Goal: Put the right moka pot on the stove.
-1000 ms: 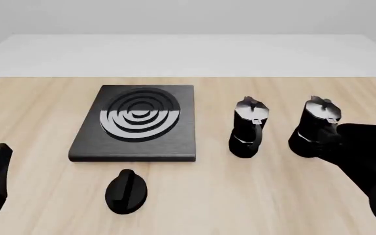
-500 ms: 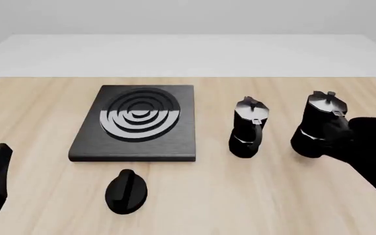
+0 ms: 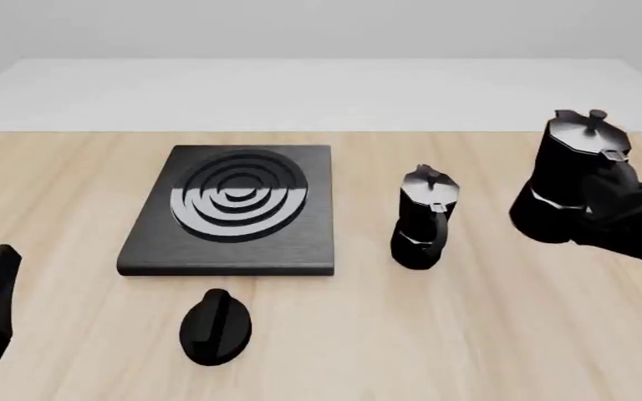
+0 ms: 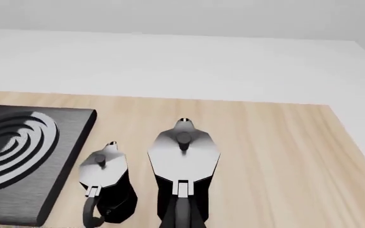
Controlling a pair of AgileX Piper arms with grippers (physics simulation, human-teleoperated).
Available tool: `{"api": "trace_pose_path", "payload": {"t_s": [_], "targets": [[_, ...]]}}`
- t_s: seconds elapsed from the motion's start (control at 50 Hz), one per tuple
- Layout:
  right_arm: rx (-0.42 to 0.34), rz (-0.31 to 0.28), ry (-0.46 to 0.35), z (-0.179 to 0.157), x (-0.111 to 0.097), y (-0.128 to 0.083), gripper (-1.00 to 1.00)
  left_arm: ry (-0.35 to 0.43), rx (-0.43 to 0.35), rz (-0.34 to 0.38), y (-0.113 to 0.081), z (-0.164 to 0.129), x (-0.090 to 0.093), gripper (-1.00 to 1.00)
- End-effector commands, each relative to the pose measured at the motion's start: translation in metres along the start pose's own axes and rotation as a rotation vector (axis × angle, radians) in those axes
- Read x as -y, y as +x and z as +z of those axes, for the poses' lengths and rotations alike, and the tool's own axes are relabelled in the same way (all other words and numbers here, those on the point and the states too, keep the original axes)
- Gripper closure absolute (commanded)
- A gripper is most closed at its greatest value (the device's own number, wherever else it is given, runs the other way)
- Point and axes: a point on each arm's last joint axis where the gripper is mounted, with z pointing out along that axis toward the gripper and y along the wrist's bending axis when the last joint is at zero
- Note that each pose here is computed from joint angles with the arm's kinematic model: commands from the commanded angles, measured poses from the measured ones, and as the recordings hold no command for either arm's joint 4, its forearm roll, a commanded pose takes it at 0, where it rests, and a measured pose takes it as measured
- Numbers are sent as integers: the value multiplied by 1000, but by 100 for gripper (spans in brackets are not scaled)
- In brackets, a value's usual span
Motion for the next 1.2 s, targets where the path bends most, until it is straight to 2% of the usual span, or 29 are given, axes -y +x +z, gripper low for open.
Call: {"api": "trace_pose_path", "payload": {"t_s": [0.02, 0.36, 0.68, 0.74, 0.76, 0.82, 1.06, 1.2], "targets": [[81, -32, -40, -23, -6, -37, 100, 0, 0, 0, 0, 0, 0, -100], [117, -130, -164, -32, -25, -86, 100, 0, 0, 0, 0, 0, 0, -100], [150, -167, -315, -20, -55, -126, 100, 0, 0, 0, 0, 0, 0, -100], [155, -167, -337, -18, -60, -132, 100, 0, 0, 0, 0, 0, 0, -100], [156, -149, -357, -18, -64, -136, 100, 0, 0, 0, 0, 0, 0, -100], [161, -171, -372, -14, -69, -140, 100, 0, 0, 0, 0, 0, 0, -100], [170, -193, -472, 4, -101, -146, 100, 0, 0, 0, 0, 0, 0, -100], [174, -180, -522, 16, -120, -143, 100, 0, 0, 0, 0, 0, 0, -100]]}}
